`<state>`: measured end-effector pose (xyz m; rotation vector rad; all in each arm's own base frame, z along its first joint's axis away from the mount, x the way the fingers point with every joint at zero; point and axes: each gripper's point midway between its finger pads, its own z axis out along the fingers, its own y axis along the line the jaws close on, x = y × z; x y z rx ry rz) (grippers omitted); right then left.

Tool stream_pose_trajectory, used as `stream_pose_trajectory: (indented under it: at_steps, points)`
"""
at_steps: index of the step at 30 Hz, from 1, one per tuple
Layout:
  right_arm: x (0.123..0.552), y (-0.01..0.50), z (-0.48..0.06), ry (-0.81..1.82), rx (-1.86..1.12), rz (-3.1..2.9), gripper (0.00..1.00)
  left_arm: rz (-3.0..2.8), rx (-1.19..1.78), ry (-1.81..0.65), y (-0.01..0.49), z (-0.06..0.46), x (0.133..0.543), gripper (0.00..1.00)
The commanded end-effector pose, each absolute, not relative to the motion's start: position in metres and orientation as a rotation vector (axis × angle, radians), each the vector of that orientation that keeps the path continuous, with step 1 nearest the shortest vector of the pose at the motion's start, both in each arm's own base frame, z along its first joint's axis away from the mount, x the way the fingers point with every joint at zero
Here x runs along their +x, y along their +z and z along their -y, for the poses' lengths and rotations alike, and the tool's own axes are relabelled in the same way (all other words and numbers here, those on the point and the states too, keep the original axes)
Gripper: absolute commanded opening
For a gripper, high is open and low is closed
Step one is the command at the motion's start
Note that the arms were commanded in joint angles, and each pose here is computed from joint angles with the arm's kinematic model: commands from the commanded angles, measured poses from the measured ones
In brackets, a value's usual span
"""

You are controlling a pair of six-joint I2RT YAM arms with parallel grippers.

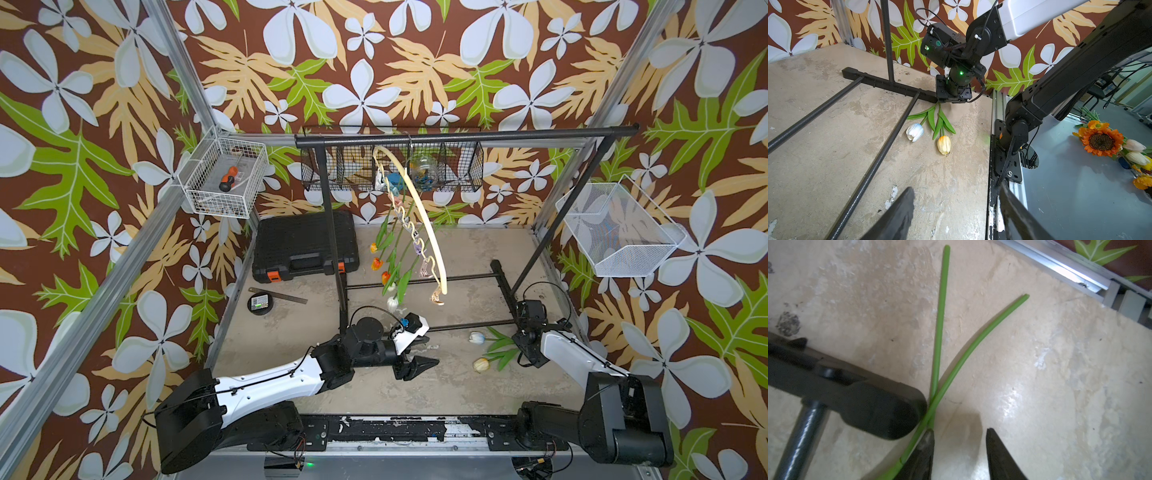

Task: Dry the flowers on a clothes hanger
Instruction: Pick up the flower at the center of the board.

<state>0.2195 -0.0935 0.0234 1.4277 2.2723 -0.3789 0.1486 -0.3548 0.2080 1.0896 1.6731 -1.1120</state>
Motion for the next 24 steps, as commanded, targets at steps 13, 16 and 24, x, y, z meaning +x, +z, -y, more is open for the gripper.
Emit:
stream_pose_trajectory:
  at_steps: [13,16,24]
  points:
    - [0.231,0.025,0.116,-0.406,1.508,-2.178,0.24,-1.675,1.103,-1.139,0.213,0.363,0.146,0.66]
    - [0.232,0.026,0.12,-0.415,1.524,-2.158,0.22,-1.676,1.098,-1.154,0.216,0.365,0.144,0.65]
    - [0.238,0.025,0.121,-0.403,1.524,-2.156,0.27,-1.653,1.097,-1.161,0.225,0.366,0.142,0.65]
